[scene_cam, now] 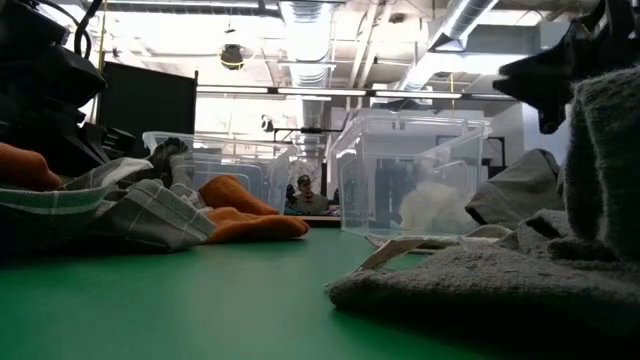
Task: Sort towels by color in basket
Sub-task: Put the top dark gray towel into the right transparent bin
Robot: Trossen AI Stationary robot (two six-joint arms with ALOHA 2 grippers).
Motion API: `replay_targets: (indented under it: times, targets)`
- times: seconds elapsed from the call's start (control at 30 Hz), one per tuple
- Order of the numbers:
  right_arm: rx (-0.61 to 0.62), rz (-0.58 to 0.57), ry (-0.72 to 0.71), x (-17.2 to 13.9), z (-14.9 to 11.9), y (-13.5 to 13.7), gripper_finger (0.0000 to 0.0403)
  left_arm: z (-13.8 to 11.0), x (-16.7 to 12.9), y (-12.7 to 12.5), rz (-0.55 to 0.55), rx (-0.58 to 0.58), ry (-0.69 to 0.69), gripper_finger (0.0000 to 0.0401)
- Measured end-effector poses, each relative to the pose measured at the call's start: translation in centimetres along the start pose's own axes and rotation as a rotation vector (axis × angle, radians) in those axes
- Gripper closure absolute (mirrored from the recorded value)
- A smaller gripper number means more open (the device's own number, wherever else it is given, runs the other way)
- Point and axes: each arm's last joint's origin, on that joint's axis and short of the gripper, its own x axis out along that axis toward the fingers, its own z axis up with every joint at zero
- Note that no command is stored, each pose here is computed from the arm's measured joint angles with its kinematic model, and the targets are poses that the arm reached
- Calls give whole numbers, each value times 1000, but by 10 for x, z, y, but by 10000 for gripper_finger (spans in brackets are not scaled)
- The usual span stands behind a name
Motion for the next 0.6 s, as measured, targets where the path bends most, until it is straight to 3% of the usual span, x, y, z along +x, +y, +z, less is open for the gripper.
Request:
replay_targets:
  times: [0.23,0.6]
  targets:
    - [129,48,-176,-1,19,3,265,0,0,0,0,0,0,401]
    - [124,61,-213,-1,29,6,265,7,0,0,7,93,-74,401]
